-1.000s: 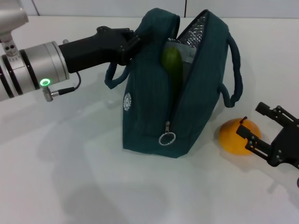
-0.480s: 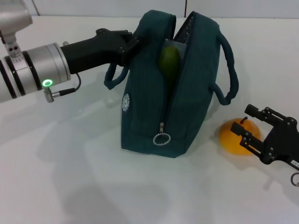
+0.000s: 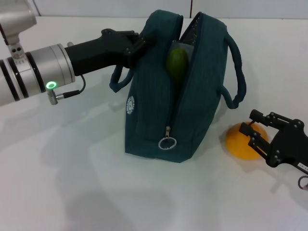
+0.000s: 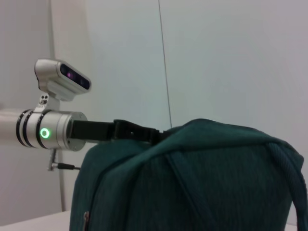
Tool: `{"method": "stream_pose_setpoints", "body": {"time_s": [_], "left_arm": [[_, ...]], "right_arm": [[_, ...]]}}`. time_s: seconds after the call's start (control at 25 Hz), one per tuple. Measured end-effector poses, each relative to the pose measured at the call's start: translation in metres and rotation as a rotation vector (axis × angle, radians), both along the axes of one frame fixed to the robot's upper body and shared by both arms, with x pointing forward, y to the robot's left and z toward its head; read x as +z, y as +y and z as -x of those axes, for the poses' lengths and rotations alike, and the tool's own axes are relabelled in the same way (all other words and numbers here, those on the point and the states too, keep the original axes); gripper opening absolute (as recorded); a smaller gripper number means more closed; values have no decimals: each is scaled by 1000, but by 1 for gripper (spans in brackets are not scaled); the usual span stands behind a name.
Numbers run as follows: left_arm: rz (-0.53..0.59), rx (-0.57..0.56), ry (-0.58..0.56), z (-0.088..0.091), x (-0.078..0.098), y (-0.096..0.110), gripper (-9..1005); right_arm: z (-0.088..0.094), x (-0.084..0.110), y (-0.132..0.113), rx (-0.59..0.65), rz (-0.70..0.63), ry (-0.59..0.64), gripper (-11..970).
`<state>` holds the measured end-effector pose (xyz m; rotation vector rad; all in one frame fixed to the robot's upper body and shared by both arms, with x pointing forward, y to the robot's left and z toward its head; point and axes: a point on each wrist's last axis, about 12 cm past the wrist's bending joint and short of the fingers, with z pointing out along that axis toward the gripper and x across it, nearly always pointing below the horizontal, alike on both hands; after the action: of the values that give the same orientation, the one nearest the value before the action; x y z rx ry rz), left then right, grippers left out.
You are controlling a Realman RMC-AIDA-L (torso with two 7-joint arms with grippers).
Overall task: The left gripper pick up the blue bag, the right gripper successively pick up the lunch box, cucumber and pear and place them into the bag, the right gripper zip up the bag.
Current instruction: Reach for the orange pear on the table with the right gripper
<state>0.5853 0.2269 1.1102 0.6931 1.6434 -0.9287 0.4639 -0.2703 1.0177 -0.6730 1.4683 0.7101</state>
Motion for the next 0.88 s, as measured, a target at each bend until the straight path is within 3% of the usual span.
{"method": "stream_pose_setpoints", "body": {"time_s": [0.24, 0.4, 0.88], "left_arm": [[7, -2, 7, -1, -1, -2, 46], [12, 2, 14, -1, -2, -3, 46], [4, 2, 7, -3, -1, -4, 46]], "right_arm": [[-4, 0, 1, -1, 13, 2, 359], [-4, 0, 1, 2, 19, -7, 237], [1, -1, 2, 36, 83, -80, 98]]}}
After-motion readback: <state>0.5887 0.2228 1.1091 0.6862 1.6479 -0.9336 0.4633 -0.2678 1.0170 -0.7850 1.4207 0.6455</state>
